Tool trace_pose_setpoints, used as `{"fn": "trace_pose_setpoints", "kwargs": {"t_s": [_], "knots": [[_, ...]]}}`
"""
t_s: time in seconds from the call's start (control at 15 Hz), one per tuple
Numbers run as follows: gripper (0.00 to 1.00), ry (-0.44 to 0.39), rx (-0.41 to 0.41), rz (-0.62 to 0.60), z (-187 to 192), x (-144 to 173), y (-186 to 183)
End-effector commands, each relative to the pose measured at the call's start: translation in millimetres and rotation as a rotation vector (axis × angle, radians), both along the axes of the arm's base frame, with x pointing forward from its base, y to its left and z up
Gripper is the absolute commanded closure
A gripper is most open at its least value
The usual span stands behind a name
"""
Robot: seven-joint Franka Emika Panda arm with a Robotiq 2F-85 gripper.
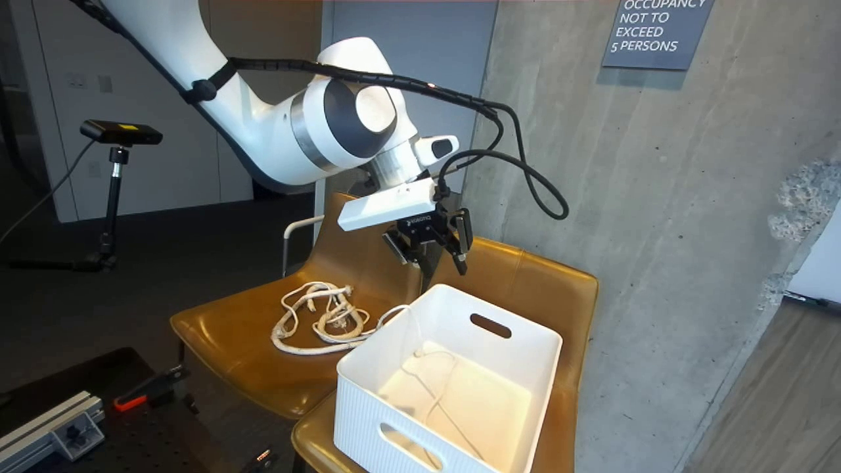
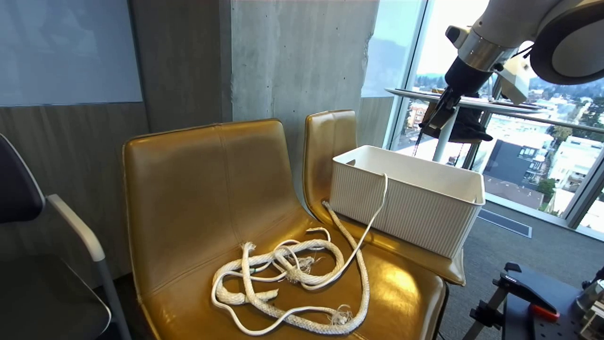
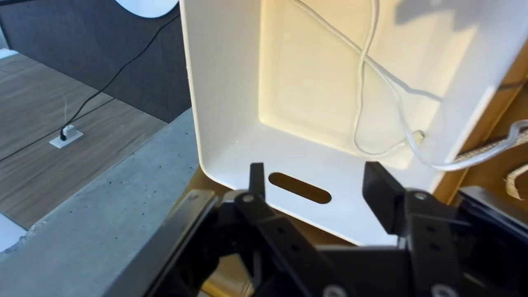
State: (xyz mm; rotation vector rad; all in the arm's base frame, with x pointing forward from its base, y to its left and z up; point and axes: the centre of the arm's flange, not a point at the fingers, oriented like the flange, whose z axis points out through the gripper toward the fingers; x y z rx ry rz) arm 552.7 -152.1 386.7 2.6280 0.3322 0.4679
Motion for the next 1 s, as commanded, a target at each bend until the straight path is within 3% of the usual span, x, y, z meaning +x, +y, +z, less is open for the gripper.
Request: {"fn": "trace_pose_setpoints", "kwargs": {"t_s": [0.0, 0.13, 0.53, 0.73, 0.93], "knots": [[0.06, -0.040, 0.132, 0.068, 1, 16, 99], [0.00, -0.023, 0.220, 0.138, -4, 24, 157], [0.00, 0.112, 0.428, 0.330, -49, 17, 293], [0.00, 0.191, 0.429, 0.452, -76, 19, 324], [0.00, 0.248, 0.387, 0.535, -103, 29, 323]]}}
